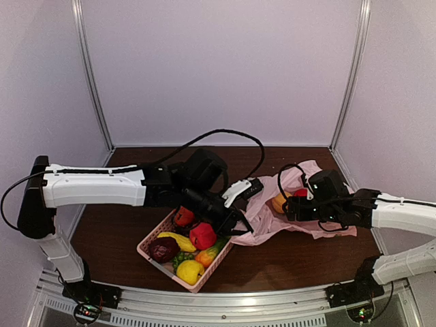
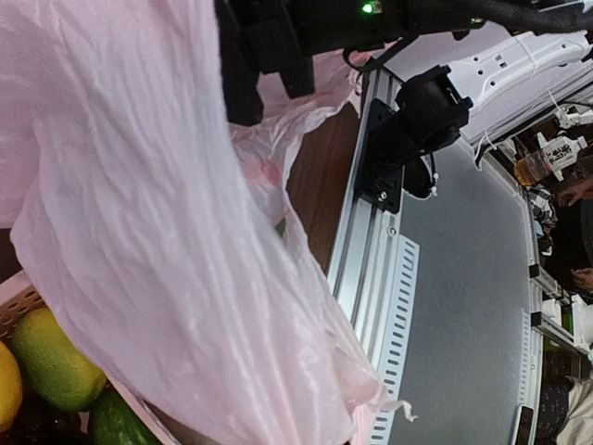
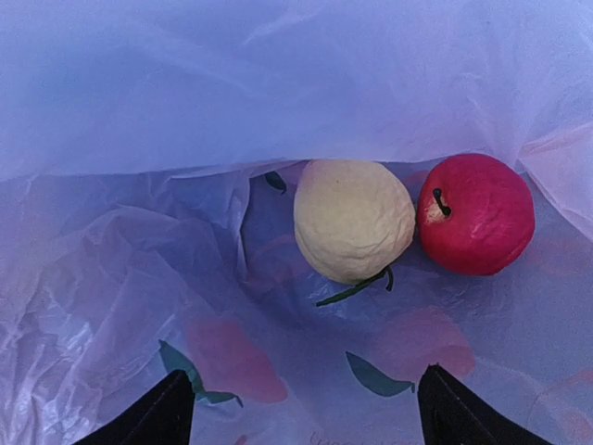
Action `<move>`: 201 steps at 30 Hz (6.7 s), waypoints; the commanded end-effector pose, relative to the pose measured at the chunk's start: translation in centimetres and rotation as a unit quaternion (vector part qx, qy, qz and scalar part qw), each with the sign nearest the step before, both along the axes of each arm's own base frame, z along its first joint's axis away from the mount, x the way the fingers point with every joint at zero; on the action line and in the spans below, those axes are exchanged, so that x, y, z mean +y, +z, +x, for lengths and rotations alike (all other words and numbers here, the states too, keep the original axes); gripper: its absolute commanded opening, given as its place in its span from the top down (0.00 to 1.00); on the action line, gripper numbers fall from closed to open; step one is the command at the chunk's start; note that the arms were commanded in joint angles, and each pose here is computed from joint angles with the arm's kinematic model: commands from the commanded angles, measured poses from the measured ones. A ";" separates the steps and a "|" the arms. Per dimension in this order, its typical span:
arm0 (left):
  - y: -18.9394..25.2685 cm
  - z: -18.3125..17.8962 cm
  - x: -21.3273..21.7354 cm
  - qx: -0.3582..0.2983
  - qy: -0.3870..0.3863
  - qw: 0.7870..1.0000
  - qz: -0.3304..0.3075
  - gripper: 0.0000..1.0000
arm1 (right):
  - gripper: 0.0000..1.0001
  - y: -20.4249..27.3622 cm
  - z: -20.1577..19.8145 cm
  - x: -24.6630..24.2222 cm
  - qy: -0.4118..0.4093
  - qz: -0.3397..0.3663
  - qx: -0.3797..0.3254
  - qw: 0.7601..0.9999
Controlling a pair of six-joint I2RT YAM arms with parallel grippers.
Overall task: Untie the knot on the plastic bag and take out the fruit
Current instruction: Reach into the gripper in the takeout bag, then pick up the fake fruit from the takeout bag, then place the fake fruit in the bin.
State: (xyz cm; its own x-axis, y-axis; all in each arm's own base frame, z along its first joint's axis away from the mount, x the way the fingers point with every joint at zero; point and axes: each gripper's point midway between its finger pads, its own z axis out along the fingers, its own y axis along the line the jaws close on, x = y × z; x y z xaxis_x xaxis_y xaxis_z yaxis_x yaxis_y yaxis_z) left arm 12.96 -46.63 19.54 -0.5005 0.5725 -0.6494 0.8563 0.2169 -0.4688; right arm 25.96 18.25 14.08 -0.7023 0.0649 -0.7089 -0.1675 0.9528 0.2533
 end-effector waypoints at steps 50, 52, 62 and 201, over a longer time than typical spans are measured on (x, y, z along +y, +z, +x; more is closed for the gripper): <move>-1.3 -4.5 4.2 0.101 0.007 0.995 -0.006 1.00 | 0.01 -5.1 13.0 4.5 -0.113 -0.060 -0.081 0.989; -0.9 -4.6 4.1 0.102 0.006 0.995 -0.013 1.00 | 0.01 -5.3 13.8 5.0 -0.110 -0.052 -0.083 0.989; 0.6 -4.7 3.4 0.107 0.003 0.993 -0.040 1.00 | 0.01 -7.4 16.9 7.6 -0.079 -0.044 -0.061 0.994; 1.6 19.9 35.9 -0.143 0.482 0.862 0.061 0.03 | 0.39 0.7 -12.5 29.6 0.254 -0.065 0.046 0.964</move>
